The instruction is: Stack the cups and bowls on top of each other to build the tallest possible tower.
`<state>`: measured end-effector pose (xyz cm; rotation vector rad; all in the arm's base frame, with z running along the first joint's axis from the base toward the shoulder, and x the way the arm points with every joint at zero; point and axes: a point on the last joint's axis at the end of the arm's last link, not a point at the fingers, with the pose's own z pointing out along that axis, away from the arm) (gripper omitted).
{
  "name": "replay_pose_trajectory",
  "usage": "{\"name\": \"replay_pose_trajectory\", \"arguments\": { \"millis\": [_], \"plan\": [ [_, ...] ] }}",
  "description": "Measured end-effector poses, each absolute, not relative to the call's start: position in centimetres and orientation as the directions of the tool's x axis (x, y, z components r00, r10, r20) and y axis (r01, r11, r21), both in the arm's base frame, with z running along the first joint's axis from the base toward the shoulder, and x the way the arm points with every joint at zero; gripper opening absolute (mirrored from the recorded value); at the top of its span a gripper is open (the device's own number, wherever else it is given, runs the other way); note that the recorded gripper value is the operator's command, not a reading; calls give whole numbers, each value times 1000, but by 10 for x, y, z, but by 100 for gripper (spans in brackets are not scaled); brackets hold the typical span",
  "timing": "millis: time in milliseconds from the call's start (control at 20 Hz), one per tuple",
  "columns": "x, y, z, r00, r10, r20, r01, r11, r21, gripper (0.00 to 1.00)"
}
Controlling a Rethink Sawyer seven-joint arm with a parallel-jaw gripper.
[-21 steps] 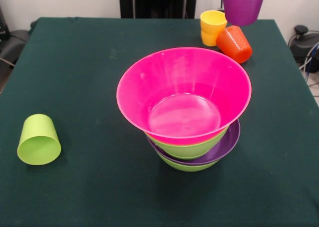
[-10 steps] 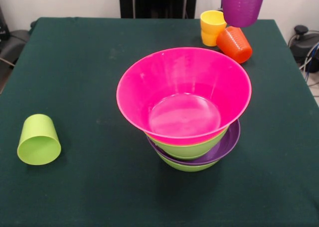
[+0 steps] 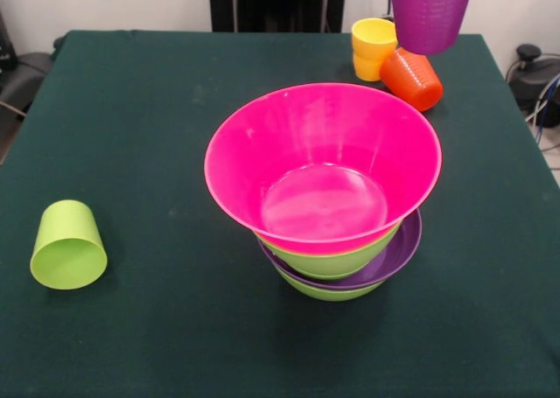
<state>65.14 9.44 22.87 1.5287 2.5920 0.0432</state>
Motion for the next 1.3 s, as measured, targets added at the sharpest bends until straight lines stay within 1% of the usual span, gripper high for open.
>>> {"name": "replay_pose_trajectory", "arguments": {
  "millis": [1300],
  "plan": [
    [665,75,211,-518,852,-75,847,523,92,0]
  ]
}}
